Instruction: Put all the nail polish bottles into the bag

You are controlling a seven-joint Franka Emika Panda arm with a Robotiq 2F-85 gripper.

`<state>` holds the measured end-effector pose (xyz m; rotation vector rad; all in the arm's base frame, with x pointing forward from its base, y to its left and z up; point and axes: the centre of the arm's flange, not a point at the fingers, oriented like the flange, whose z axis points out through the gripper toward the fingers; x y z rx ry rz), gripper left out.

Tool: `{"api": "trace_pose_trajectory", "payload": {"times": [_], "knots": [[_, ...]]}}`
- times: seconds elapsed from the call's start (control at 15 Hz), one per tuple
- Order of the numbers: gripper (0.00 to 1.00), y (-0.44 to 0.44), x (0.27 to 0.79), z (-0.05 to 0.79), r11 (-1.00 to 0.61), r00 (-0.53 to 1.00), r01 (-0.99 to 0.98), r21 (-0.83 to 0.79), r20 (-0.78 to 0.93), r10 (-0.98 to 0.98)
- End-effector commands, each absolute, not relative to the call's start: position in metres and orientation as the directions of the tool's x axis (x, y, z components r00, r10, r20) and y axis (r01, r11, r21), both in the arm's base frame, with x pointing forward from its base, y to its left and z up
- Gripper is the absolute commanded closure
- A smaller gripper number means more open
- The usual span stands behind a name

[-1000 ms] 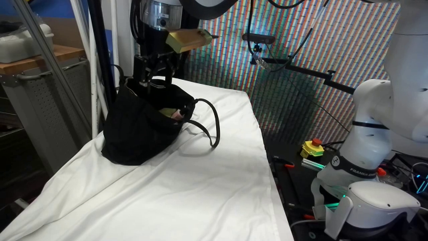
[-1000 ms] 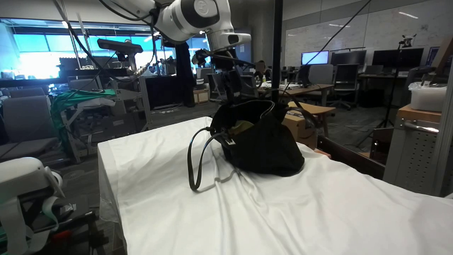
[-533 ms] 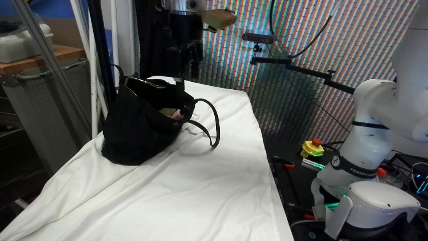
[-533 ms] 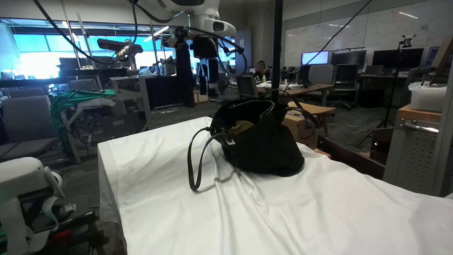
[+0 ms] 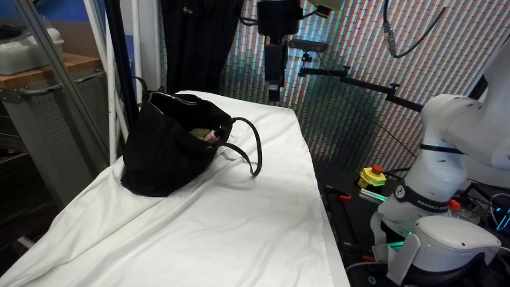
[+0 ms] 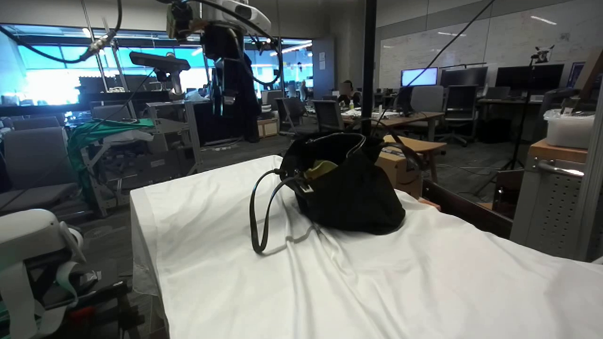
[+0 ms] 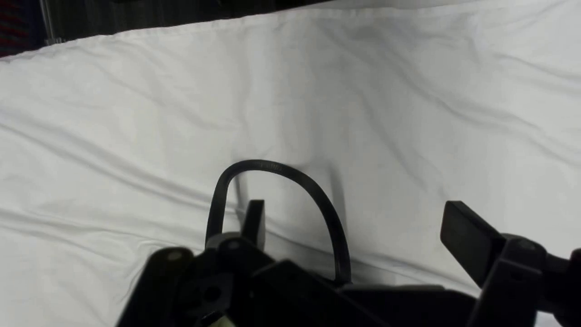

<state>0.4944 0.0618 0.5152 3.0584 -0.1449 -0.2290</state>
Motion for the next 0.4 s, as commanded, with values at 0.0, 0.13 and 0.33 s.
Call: {"api": "trace_pose_trajectory", "payload": {"times": [0.0,0.13,0.33], "knots": [[0.00,0.052,0.446,0.527,-0.993,0.993,-0.115,0.011,-0.015,-0.115],[0.00,0.057,0.471,0.528,-0.994,0.992,-0.105,0.042,-0.059,-0.108],[0.00,0.052,0.454,0.533,-0.993,0.993,-0.117,0.028,-0.011,-0.117]]}}
